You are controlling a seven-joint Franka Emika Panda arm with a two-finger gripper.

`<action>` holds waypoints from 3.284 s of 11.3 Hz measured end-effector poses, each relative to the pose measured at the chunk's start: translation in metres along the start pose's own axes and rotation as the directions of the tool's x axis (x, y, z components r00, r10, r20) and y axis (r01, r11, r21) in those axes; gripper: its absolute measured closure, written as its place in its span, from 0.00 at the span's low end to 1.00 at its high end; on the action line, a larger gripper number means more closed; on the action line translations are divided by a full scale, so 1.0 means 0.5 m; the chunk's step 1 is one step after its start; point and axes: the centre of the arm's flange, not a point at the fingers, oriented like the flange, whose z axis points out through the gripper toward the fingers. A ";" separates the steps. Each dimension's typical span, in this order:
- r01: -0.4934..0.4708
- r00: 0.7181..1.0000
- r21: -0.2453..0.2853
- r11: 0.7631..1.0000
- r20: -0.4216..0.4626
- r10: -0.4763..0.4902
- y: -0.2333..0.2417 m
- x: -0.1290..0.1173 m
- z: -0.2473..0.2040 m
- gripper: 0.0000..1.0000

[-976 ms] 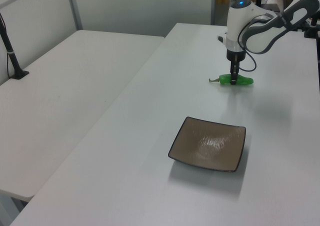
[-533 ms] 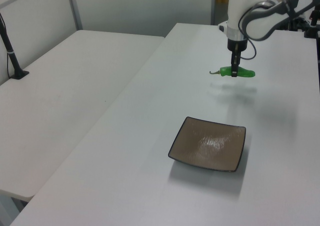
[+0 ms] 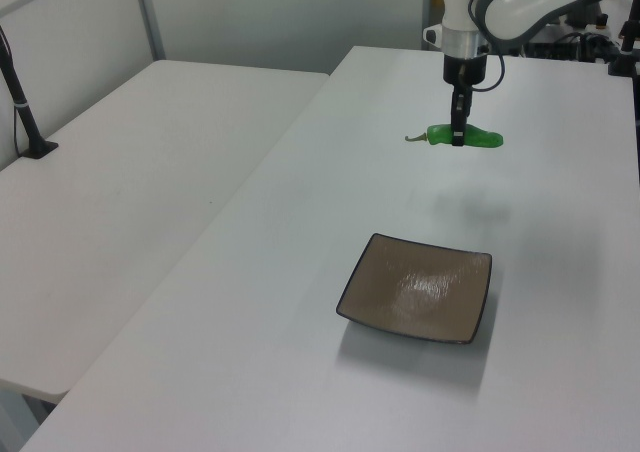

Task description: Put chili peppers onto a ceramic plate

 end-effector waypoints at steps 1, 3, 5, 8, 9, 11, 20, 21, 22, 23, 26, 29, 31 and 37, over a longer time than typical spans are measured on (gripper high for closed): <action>-0.017 1.000 0.018 1.000 -0.003 0.017 -0.041 0.012 -0.024 0.60; -0.041 0.999 0.052 0.998 -0.023 0.042 -0.131 0.030 -0.062 0.60; -0.056 0.998 0.080 0.995 -0.026 0.058 -0.233 0.035 -0.073 0.60; -0.081 0.997 0.149 0.986 0.004 0.081 -0.342 0.031 -0.061 0.60; -0.094 0.995 0.163 0.982 -0.001 0.096 -0.373 0.032 -0.058 0.60; -0.106 0.993 0.184 0.977 -0.026 0.112 -0.436 0.036 -0.053 0.60; -0.124 0.990 0.241 0.963 -0.040 0.138 -0.583 0.051 0.051 0.21; -0.122 0.990 0.239 0.963 -0.044 0.136 -0.583 0.052 0.049 0.06; -0.120 0.990 0.238 0.964 -0.049 0.135 -0.583 0.053 0.043 0.01; -0.105 0.990 0.219 0.970 -0.067 0.122 -0.581 0.053 0.035 0.00; -0.038 0.998 0.079 0.996 -0.040 0.041 -0.563 0.032 0.027 0.00; 0.024 0.999 -0.037 0.999 0.035 -0.023 -0.465 0.018 0.004 0.00; 0.012 0.998 -0.096 0.995 0.058 -0.006 -0.361 0.015 -0.023 0.00; -0.113 0.993 -0.136 0.984 0.008 0.116 -0.121 -0.036 -0.158 0.00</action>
